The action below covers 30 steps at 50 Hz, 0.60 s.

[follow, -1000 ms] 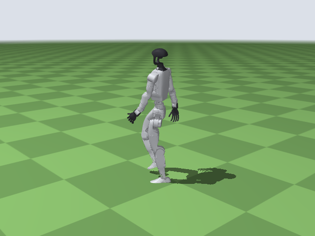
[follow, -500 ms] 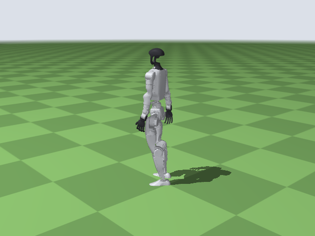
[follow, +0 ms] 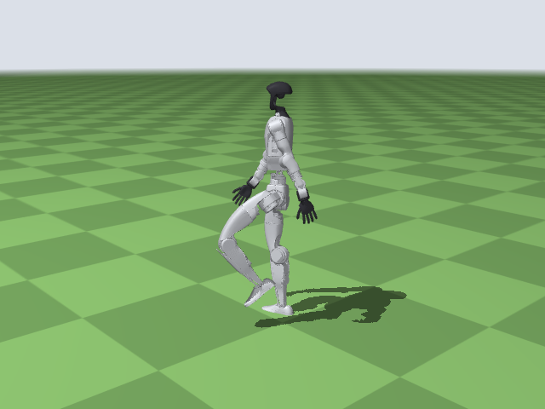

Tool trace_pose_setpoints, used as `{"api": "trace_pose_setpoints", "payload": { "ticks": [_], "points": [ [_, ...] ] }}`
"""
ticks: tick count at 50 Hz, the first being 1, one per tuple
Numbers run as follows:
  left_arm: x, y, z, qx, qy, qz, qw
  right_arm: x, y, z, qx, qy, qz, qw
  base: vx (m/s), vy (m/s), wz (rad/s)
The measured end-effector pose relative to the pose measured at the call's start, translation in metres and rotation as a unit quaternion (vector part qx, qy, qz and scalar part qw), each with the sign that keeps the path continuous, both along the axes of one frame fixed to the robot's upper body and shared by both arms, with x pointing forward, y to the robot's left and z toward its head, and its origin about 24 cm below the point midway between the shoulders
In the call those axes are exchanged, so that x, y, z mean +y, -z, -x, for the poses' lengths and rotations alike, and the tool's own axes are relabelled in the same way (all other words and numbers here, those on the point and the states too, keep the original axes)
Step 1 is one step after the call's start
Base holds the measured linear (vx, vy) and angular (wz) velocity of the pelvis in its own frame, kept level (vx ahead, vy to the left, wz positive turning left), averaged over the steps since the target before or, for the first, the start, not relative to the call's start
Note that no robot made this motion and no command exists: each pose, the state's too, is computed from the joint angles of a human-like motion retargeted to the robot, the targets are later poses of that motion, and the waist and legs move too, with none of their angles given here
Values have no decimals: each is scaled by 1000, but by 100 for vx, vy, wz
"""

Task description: Upper body actions

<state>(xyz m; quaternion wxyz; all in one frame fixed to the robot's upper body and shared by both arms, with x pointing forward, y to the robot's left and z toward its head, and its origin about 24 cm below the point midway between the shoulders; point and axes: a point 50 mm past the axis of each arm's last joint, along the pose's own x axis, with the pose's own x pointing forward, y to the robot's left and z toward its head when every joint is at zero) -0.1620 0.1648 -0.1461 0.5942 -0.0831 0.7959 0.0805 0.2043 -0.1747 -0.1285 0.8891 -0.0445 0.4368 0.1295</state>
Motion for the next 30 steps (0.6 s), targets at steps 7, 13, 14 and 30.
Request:
{"api": "trace_pose_setpoints", "payload": {
  "ticks": [7, 13, 14, 30],
  "points": [
    [-18, -9, 19, 35, -7, 42, 998, 26, -34, -52, -92, -42, -34, 994, 0, 1, -16],
    [-19, -3, 7, 17, -71, 28, 997, 33, -28, -45, -84, -55, -39, 994, 7, 4, 24],
    [-18, -1, 3, 11, -77, 24, 997, 33, -25, -40, -76, -56, -40, 995, 6, 4, 36],
    [13, 22, -66, -94, -60, -36, 993, -1, 37, 94, 131, -1, 32, 991, 10, 4, 13]
  ]
}}
